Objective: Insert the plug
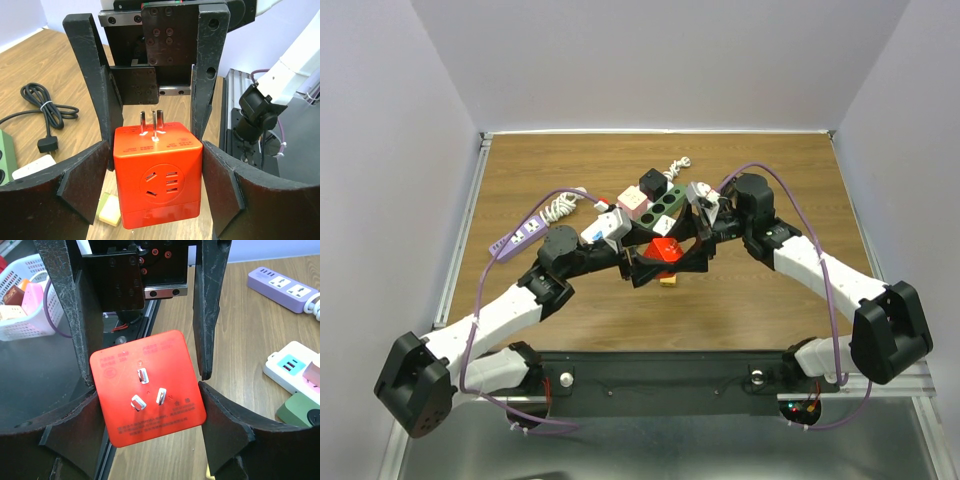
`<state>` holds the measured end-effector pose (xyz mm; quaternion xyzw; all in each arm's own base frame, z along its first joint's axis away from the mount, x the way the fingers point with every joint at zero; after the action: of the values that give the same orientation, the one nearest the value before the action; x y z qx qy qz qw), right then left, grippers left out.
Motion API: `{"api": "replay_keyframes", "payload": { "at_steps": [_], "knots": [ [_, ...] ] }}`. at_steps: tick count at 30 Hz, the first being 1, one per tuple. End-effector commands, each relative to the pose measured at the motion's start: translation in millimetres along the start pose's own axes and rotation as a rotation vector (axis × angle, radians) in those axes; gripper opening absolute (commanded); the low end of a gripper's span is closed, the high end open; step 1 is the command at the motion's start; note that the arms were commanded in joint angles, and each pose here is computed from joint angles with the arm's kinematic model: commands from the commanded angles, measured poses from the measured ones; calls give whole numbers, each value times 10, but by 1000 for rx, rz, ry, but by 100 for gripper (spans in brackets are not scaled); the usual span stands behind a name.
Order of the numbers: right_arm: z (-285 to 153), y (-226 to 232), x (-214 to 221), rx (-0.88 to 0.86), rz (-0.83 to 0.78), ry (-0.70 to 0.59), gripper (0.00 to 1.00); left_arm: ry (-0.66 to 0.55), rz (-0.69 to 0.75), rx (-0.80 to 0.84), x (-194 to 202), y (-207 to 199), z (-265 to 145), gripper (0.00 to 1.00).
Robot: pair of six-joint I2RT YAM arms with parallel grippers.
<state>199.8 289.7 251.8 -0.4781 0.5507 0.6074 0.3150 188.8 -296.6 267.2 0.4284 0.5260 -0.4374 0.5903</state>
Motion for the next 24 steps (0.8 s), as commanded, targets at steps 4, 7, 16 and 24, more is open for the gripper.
{"api": "replay_keyframes", "payload": {
  "at_steps": [4,7,16,24],
  "knots": [
    [-21,95,-185,-16,-85,-18,1,-33,20,42,-107,-6,85,80],
    [-26,94,-193,-15,-91,-19,0,-34,13,68,-83,-48,86,76],
    [-30,77,-247,6,-112,-26,2,-35,-30,124,26,-175,55,0],
    [-96,-186,-322,219,-109,-70,67,-81,-53,32,-59,-73,4,0]
  ]
}}
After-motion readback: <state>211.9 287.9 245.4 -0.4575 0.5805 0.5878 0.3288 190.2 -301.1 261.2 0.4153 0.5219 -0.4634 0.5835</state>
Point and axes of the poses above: each gripper's point midway between its finger pads, its own z axis out along the fingers, its own y axis along the line the jaws close on, x = y × z, the point moved 1 cm from there along -z, back along the fingers, and after that the axes turned 11 degrees about z, right-handed, at the moved point
